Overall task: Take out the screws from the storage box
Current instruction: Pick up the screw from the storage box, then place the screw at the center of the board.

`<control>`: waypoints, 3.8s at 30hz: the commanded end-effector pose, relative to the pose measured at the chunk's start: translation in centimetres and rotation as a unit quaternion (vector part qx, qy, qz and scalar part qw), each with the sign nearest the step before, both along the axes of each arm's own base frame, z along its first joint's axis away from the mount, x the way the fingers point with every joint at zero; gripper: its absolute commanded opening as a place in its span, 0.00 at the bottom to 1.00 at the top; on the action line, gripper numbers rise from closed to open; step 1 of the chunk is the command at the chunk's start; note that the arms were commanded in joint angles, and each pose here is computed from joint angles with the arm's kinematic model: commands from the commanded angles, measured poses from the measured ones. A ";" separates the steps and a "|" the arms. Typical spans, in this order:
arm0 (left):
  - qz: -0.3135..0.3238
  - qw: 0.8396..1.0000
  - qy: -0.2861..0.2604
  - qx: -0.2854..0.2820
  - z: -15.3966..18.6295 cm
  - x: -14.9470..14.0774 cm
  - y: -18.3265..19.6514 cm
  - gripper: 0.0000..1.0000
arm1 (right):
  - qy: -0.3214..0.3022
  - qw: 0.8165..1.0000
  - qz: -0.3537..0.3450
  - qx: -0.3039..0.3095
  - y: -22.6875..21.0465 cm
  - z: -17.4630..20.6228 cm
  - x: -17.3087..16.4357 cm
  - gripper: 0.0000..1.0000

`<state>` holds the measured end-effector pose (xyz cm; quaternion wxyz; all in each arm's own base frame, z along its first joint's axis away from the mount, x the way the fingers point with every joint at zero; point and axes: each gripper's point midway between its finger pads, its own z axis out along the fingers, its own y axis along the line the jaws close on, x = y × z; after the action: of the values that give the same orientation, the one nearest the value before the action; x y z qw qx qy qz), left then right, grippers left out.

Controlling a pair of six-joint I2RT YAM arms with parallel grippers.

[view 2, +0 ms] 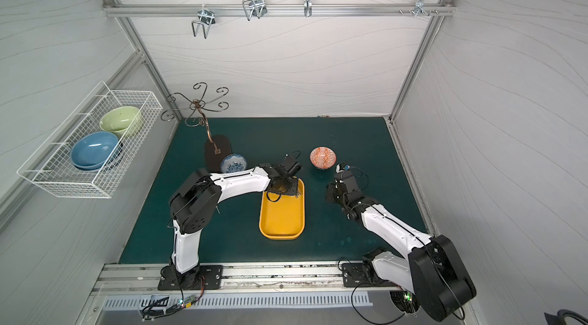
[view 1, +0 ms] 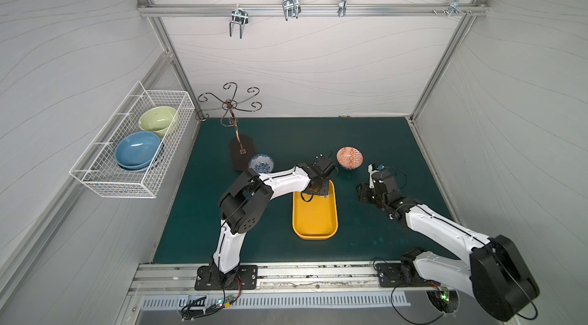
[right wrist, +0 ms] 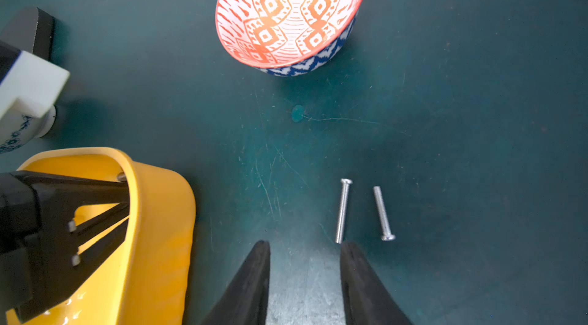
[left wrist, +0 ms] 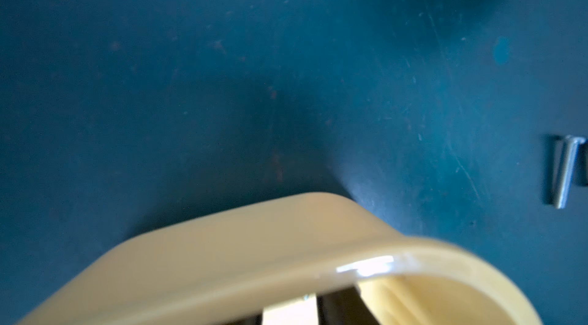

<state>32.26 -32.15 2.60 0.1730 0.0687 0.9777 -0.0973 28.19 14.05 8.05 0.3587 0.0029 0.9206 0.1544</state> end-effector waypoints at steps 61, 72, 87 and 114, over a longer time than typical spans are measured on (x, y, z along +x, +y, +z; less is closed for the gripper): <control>0.144 0.970 -0.175 -0.093 13.4 -7.4 16.5 0.00 | -0.143 0.959 0.233 -0.076 12.8 7.4 -3.8 0.50; 0.244 0.954 -0.142 -0.106 10.4 -8.0 22.1 0.00 | -0.161 0.923 0.330 -0.116 17.8 7.3 -6.2 0.51; 0.385 0.915 -0.063 -0.104 5.4 -8.8 28.0 0.00 | -0.128 0.877 0.433 -0.165 22.0 2.9 -6.1 0.38; 0.493 0.865 0.003 -0.093 0.8 -10.0 32.4 0.00 | -0.086 0.850 0.473 -0.216 22.6 -2.6 -1.6 0.34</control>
<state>21.44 0.18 2.94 0.1912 -0.4351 0.8759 -0.0833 26.29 36.58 5.88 0.3207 -0.5158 0.7878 0.1025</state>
